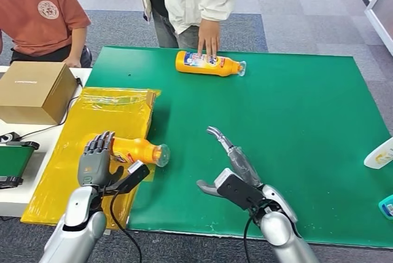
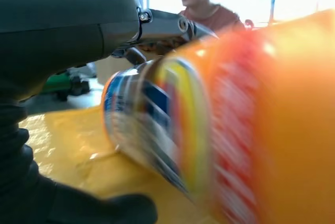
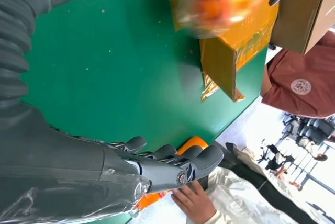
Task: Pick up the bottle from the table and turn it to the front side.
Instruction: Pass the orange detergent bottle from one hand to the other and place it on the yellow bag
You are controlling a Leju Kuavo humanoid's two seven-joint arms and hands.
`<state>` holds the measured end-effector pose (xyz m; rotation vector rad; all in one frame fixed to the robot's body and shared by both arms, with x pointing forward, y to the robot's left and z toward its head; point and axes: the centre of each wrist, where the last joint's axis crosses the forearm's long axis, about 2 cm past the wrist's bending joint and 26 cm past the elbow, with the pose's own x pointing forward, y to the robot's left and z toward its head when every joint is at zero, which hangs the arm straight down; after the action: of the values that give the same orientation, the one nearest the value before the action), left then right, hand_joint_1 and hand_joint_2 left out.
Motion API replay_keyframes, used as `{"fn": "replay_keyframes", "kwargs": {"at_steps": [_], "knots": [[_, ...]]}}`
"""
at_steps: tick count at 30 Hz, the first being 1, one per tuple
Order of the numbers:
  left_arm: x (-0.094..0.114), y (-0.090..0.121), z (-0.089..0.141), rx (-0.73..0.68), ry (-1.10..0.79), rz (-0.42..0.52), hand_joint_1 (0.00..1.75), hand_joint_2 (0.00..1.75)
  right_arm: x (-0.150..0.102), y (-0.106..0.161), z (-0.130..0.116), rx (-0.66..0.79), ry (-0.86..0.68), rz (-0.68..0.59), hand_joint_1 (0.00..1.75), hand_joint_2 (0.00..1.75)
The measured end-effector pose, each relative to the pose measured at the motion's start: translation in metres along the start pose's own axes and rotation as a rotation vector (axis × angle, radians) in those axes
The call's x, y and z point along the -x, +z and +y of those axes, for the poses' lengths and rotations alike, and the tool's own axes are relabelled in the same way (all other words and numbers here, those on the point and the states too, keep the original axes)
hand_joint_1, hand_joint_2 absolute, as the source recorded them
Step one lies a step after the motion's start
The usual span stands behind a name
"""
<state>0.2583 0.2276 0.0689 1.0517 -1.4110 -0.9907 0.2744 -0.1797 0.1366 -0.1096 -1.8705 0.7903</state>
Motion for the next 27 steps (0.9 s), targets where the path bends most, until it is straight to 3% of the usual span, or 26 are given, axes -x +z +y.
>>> {"fn": "replay_keyframes", "kwargs": {"at_steps": [12, 17, 27], "knots": [[0.002, 0.011, -0.008, -0.006, -0.012, 0.003, 0.0, 1.75, -0.002, 0.0, 0.003, -0.015, -0.013, -0.008, 0.0, 1.75], [-0.001, 0.02, -0.006, -0.058, 0.084, -0.023, 0.0, 1.75, -0.002, 0.001, 0.004, -0.013, -0.017, -0.006, 0.0, 1.75], [-0.023, 0.041, 0.049, -0.319, 0.554, -0.142, 0.0, 1.75, -0.003, 0.019, 0.01, 0.027, -0.011, 0.017, 0.0, 1.75]]}}
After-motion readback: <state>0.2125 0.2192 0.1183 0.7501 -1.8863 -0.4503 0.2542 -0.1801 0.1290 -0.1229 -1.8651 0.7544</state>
